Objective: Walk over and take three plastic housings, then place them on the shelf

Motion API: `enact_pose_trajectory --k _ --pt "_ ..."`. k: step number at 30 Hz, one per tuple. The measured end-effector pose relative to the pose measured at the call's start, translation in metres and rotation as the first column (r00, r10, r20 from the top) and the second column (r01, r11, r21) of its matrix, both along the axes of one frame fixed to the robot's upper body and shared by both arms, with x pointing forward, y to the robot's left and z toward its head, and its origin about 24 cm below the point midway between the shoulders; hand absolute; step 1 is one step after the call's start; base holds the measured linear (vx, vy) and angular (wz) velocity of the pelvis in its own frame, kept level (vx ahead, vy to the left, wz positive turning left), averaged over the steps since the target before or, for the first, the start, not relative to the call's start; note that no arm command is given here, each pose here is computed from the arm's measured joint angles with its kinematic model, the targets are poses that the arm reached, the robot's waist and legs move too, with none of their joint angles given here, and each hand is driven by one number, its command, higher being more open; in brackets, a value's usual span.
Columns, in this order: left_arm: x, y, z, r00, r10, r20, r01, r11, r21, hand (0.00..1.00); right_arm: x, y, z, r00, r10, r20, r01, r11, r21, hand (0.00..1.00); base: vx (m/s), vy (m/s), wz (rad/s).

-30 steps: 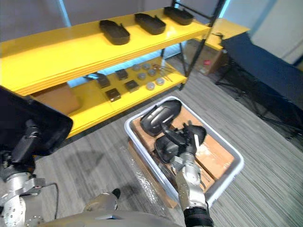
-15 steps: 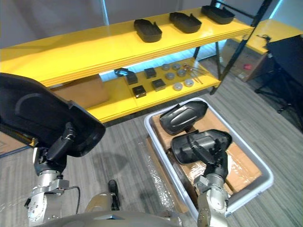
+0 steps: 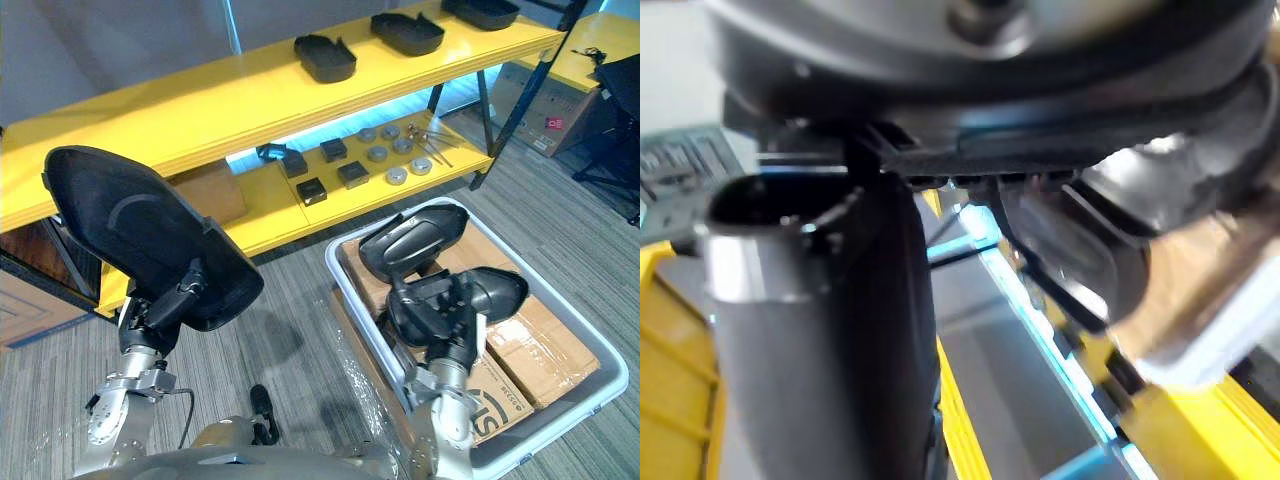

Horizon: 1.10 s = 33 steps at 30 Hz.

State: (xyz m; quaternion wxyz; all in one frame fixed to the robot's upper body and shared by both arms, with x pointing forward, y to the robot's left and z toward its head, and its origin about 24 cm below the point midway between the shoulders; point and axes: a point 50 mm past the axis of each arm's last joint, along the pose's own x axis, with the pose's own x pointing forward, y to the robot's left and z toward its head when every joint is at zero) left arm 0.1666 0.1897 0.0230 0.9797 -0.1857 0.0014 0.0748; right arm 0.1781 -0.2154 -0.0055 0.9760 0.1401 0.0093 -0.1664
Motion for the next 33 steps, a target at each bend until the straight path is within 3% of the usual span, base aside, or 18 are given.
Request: enact_pose_trajectory --k 4,7,13,18,24,33 --pt "0.004 0.008 0.001 0.997 0.079 0.001 -0.079 0.997 -0.003 0.00 0.020 0.015 0.014 0.985 0.146 0.087 -0.145 0.989 -0.023 1.00 -0.02 0.017 0.33" --pt "0.001 0.009 0.000 0.996 0.087 -0.002 -0.087 0.996 0.002 0.00 0.032 0.014 0.028 0.975 0.173 0.140 -0.161 0.983 -0.092 1.00 -0.14 0.022 0.40" --pt "-0.003 0.021 0.002 0.995 0.097 0.009 -0.097 0.994 0.049 0.00 0.026 0.014 0.023 0.985 0.099 0.144 -0.093 0.994 -0.052 1.00 0.04 0.090 0.10" --pt "0.004 0.032 0.017 0.995 0.077 0.059 -0.088 0.976 0.197 0.00 0.017 0.012 0.020 0.983 0.095 0.155 -0.089 0.995 -0.049 1.00 0.21 0.168 0.39" --pt "0.015 0.027 0.023 0.993 0.072 0.095 -0.089 0.978 0.187 0.00 0.012 0.005 0.034 0.968 0.123 0.219 -0.108 0.991 -0.082 1.00 0.26 0.074 0.26" --pt "0.005 0.010 -0.001 1.000 -0.004 -0.015 0.006 0.986 0.165 0.00 0.001 -0.009 0.037 0.973 0.109 0.202 -0.085 0.989 -0.123 1.00 0.32 -0.121 0.43"
